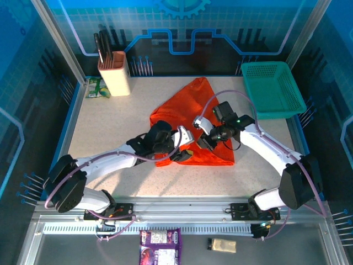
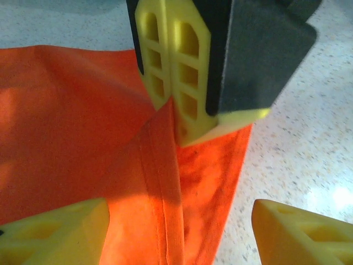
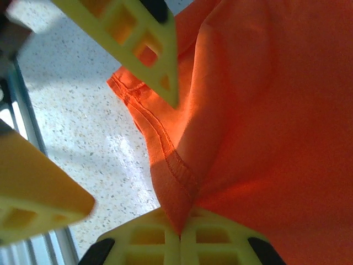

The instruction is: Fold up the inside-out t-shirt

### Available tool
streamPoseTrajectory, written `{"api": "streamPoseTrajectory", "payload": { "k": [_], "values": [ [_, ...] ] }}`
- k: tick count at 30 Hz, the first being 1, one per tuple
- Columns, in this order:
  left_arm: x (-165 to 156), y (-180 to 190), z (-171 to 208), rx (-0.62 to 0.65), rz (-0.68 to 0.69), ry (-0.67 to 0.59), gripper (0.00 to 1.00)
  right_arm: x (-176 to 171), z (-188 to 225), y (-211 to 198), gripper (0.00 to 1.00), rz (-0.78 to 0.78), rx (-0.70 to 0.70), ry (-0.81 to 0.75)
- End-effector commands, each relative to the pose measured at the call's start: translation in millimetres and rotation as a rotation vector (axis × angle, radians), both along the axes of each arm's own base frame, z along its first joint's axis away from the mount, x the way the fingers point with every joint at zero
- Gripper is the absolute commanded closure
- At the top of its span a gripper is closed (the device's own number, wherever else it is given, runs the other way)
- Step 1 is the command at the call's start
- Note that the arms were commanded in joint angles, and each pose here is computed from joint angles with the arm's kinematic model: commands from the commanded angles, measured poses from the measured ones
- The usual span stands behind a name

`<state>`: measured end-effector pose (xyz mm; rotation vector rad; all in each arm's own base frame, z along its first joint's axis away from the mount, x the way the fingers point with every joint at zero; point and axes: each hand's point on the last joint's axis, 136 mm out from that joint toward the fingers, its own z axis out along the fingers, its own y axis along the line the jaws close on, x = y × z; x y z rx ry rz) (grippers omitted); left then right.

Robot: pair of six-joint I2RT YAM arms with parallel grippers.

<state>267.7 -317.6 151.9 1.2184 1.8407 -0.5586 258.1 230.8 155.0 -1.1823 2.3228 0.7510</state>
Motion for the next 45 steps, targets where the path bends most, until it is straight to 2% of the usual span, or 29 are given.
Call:
{"api": "streamPoseTrajectory", "payload": {
  "k": [1, 5, 7, 10, 12, 15, 16, 17, 20, 23, 26, 31, 34, 35, 37, 39, 42, 45],
  "values": [
    [26, -9, 9, -0.073, 0.117, -0.099, 0.30, -1, 16, 9, 1.00, -0.011, 0.085, 0.051],
    [36, -14, 4, -0.030, 0.147, -0.167, 0.29, -6, 22, 14, 1.00, 0.001, 0.118, 0.094],
    [44, -11, 4, 0.002, 0.177, -0.205, 0.35, -6, 21, 11, 1.00, -0.007, 0.103, 0.087],
    [51, -3, 6, 0.032, 0.222, -0.244, 0.64, -4, 18, 6, 1.00, -0.022, 0.076, 0.072],
    [45, -3, 7, 0.032, 0.189, -0.241, 0.82, -2, 16, 3, 1.00, -0.034, 0.047, 0.068],
    [30, -7, 9, 0.031, 0.107, -0.206, 0.96, 10, 8, -12, 0.99, -0.106, -0.042, 0.024],
    [27, -7, 10, 0.032, 0.092, -0.191, 0.99, 16, 4, -19, 0.96, -0.144, -0.072, 0.007],
    [24, -8, 11, 0.030, 0.077, -0.172, 1.00, 21, 2, -26, 0.92, -0.186, -0.102, -0.006],
    [19, -9, 21, 0.006, 0.044, -0.122, 1.00, 35, -5, -46, 0.91, -0.278, -0.151, -0.025],
    [13, -12, 35, -0.025, 0.002, -0.052, 1.00, 48, -5, -64, 1.00, -0.362, -0.167, -0.046],
    [12, -22, 50, -0.045, -0.041, 0.031, 1.00, 64, 4, -77, 1.00, -0.408, -0.178, -0.105],
    [32, -39, 64, -0.028, -0.010, 0.216, 1.00, 95, 34, -100, 1.00, -0.494, -0.230, -0.226],
    [56, -44, 73, -0.045, 0.071, 0.335, 1.00, 103, 55, -110, 1.00, -0.590, -0.236, -0.243],
    [63, -44, 72, -0.047, 0.095, 0.374, 1.00, 98, 61, -110, 0.97, -0.614, -0.224, -0.227],
    [74, -46, 78, -0.063, 0.129, 0.412, 1.00, 86, 74, -109, 0.78, -0.675, -0.187, -0.211],
    [79, -49, 87, -0.087, 0.134, 0.428, 1.00, 67, 80, -101, 0.74, -0.711, -0.126, -0.197],
    [80, -51, 94, -0.112, 0.133, 0.451, 1.00, 36, 78, -77, 0.76, -0.733, -0.015, -0.200],
    [79, -50, 96, -0.105, 0.132, 0.464, 1.00, 10, 61, -45, 0.88, -0.712, 0.074, -0.219]
  ]
}}
